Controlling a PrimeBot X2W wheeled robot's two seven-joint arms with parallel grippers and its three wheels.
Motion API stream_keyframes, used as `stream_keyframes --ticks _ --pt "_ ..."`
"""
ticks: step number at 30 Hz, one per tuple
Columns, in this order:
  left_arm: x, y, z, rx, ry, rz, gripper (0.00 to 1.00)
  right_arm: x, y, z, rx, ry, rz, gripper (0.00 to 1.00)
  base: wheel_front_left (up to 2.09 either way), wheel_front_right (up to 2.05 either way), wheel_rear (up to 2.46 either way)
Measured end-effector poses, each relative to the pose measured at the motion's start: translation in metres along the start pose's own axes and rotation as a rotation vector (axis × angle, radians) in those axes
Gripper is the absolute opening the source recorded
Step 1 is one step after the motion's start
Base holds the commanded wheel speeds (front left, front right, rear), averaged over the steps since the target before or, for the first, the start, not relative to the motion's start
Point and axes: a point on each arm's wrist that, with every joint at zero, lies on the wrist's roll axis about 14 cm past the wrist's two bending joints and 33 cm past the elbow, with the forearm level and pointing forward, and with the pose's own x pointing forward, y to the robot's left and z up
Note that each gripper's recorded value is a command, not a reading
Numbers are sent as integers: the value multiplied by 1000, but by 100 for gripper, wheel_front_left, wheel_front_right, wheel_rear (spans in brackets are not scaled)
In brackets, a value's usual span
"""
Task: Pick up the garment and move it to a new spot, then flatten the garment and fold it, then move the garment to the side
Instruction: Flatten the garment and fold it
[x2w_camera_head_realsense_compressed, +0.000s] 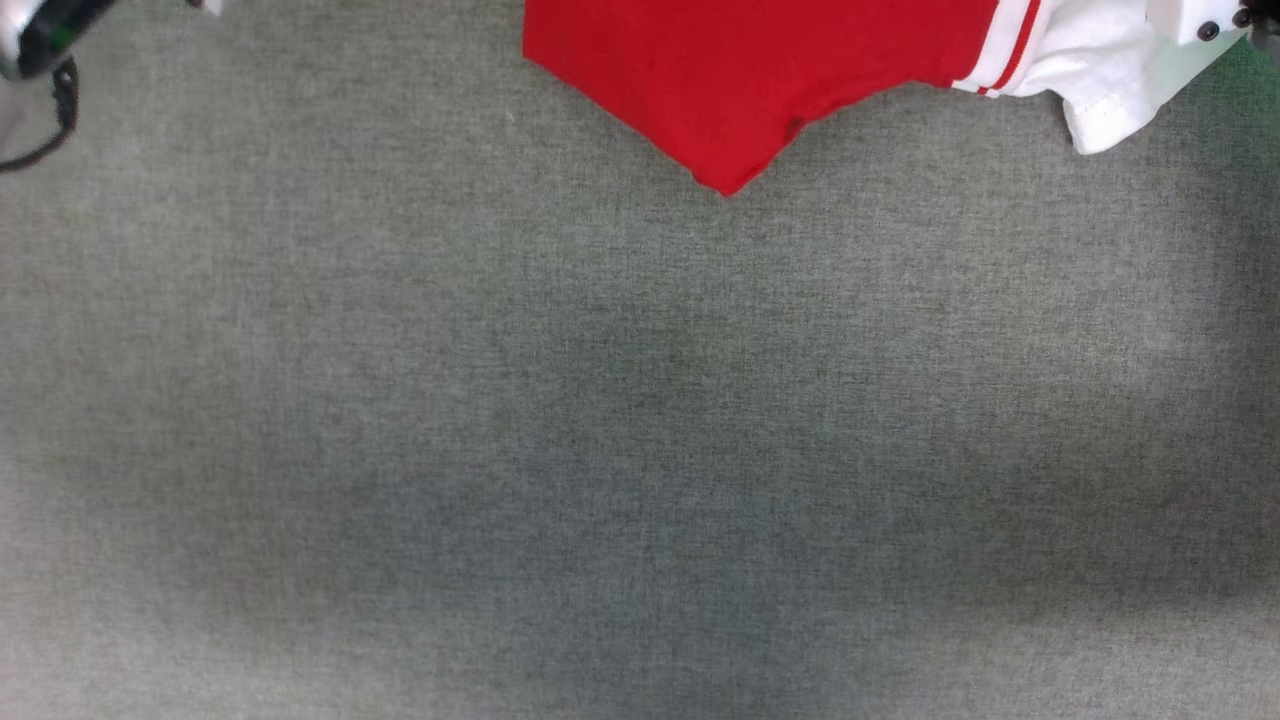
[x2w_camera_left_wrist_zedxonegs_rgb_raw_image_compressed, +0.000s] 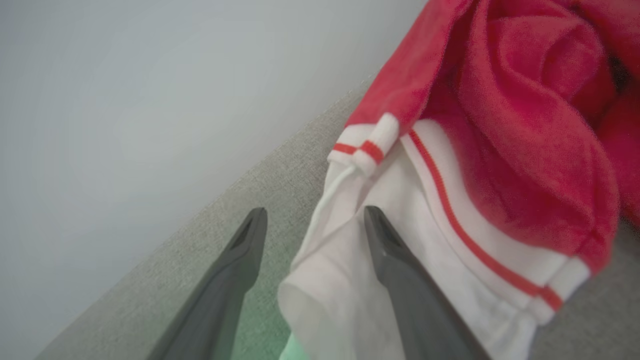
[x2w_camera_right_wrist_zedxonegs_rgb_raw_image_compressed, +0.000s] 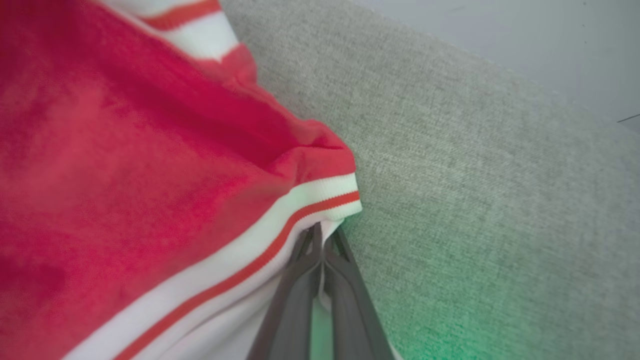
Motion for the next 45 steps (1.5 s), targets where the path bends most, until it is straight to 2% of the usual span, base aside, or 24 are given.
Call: stream_keyframes --ticks 7,10,12,13,15,16,19,26,32,43,45 --pt "4 -3 -7 -5 15 -5 100 2 1 1 -5 -5 4 0 0 0 0" --pt "6 0 -1 -49 -10 3 100 2 1 2 -8 -8 4 0 0 0 0" --pt "6 3 2 -61 -17 12 79 2 1 2 -8 -10 3 0 0 0 0" --pt "6 3 2 -66 -15 14 49 1 1 2 -6 -12 4 0 0 0 0" --pt "6 0 2 -72 0 4 20 0 1 3 -3 -16 4 0 0 0 0" --pt "6 -2 2 -74 3 -1 0 -1 0 4 -2 -18 4 0 0 0 0" --pt "5 -8 -2 -78 27 -16 0 -3 -1 5 2 -25 2 0 0 0 0" --pt "-5 3 10 -98 -9 14 0 -9 -4 12 22 -101 -9 0 0 0 0" --pt "-21 19 35 -205 -109 58 0 -26 -18 34 32 -243 -67 0 0 0 0" --pt "-48 69 110 -465 -406 192 0 -92 -64 136 67 -634 -245 0 0 0 0" --pt "-54 84 132 -522 -500 222 0 -111 -76 161 67 -726 -291 0 0 0 0"
